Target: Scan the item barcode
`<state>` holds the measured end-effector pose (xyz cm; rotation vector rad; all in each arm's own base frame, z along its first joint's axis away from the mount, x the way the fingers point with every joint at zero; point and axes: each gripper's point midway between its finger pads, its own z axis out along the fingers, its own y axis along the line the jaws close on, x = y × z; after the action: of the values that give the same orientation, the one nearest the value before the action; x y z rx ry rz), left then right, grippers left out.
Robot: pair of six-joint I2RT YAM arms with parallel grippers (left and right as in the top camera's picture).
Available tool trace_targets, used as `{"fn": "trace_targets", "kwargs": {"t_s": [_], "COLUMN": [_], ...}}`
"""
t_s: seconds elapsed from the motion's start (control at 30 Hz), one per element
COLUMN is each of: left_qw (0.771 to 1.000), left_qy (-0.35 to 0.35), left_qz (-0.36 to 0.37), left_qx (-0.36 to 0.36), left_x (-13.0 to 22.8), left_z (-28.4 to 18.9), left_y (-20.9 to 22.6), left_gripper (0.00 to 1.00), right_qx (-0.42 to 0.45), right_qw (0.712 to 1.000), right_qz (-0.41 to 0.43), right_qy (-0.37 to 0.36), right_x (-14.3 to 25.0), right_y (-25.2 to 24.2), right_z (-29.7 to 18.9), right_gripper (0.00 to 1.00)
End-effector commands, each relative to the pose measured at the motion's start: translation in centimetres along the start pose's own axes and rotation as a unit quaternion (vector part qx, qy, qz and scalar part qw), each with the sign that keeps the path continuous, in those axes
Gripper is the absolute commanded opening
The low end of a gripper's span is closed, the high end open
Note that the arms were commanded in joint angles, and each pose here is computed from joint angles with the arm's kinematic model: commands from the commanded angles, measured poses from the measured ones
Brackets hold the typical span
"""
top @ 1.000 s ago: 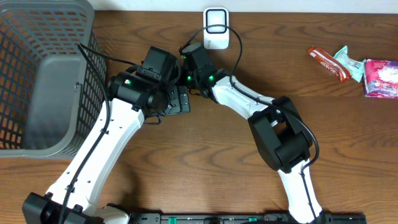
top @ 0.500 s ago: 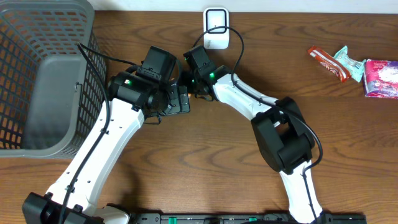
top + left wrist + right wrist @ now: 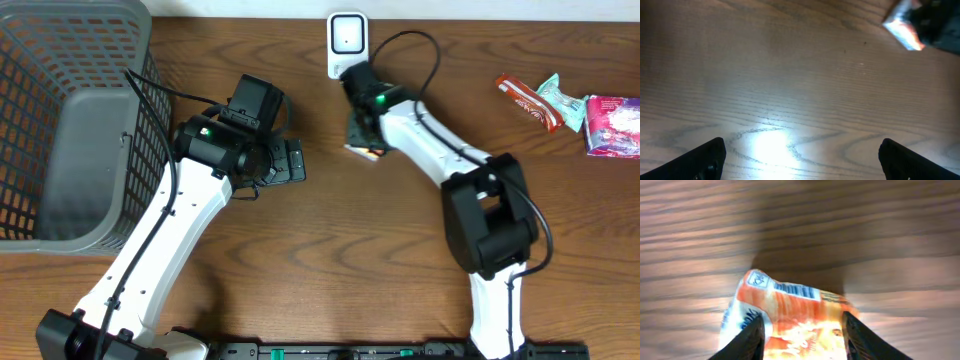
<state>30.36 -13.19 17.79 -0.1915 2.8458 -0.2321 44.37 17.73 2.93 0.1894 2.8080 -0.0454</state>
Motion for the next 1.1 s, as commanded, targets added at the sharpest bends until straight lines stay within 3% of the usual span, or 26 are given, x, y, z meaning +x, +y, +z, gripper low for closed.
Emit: {"fn": "trace_targets", "kwargs": {"t_s": [0.0,0.1,0.23,0.37,0.7,0.9,1.07], "left_qw": [1.0,1.0,1.0,1.0,1.0,1.0,1.0], "left_qy": [0.0,0.0,0.0,0.0,0.0,0.0,0.0], "left_qz": [0.001,0.001,0.001,0.001,0.001,0.001,0.001], "left_qx": [-0.004,-0.004,-0.004,-0.004,-0.004,-0.004,-0.004], "left_x": [-0.1,-0.1,-0.1,-0.1,-0.1,-0.1,-0.1], "left_z": [0.0,0.0,0.0,0.0,0.0,0.0,0.0], "left_y": [0.2,0.2,0.2,0.2,0.2,0.2,0.2], "left_gripper": [0.97,0.98,0.98,0.98,0.98,0.98,0.98], "right_qx": [0.005,-0.024,-0.021,-0.014,-0.01,0.059,0.057], "right_qw": [0.998,0.987,0.957,0.93,0.912,0.911,0.911], "right_qz": [-0.053,-0.149,-0.289,-0.366,-0.411,-0.407,-0.403], "right_qy": [-0.041,-0.047,-0.026,0.017,0.006,-0.042,-0.057], "right_x": [-2.3,-2.5,-1.3,1.1,3.8,3.2,3.3], "right_y": [-1.7,-0.8,-0.8,-1.7,-0.2,-0.4,-0.3], "right_z": [-3.5,-4.9,-4.7,-4.0,-1.3,-0.3,0.5], "right_gripper": [0.52,0.63,0.61,0.6,0.58,0.57,0.55]}}
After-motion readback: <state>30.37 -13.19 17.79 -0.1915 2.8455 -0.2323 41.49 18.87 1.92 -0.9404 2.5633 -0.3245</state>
